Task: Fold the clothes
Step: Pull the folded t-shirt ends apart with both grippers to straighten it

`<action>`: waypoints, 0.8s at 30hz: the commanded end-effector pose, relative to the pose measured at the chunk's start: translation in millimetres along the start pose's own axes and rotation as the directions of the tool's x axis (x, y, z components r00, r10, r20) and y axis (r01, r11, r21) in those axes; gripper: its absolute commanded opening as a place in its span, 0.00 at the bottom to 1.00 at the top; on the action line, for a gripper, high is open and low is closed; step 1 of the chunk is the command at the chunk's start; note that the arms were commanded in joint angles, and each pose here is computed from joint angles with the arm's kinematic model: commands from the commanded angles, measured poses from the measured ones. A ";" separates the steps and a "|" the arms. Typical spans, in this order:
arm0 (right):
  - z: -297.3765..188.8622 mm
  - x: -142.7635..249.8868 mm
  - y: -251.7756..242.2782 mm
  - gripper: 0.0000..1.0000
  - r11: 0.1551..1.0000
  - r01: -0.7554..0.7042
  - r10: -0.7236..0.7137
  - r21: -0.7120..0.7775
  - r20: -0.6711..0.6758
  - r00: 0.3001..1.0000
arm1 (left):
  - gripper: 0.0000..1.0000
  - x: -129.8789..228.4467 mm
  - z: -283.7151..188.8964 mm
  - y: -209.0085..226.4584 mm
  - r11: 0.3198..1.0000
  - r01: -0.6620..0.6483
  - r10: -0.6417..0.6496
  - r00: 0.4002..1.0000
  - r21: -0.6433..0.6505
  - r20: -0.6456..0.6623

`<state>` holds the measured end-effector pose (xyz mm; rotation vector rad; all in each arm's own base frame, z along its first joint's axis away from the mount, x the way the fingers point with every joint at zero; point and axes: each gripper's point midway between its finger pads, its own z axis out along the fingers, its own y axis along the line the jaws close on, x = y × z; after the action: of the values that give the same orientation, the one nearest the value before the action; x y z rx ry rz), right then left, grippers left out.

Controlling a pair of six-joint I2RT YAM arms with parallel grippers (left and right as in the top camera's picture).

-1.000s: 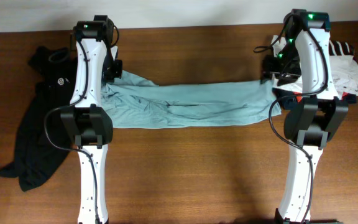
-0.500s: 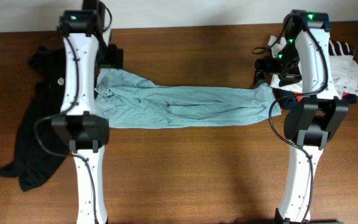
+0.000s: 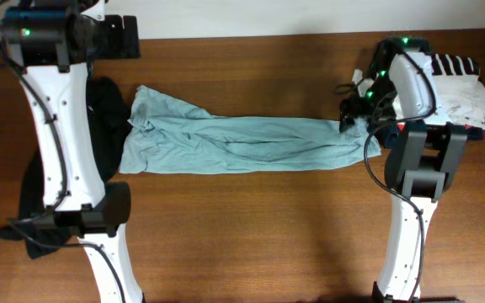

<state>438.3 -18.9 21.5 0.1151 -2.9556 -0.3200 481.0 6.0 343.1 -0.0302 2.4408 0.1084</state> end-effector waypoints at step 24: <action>26.2 0.8 -12.6 0.04 0.993 -0.044 0.048 -0.107 0.035 0.998 | 0.99 -3.7 -17.8 7.4 1.000 -0.022 0.023 0.999 -0.008 0.034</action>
<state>437.9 -38.2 3.5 0.0363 -3.0019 -0.3747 478.7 6.4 345.6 -0.0071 2.4389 0.1174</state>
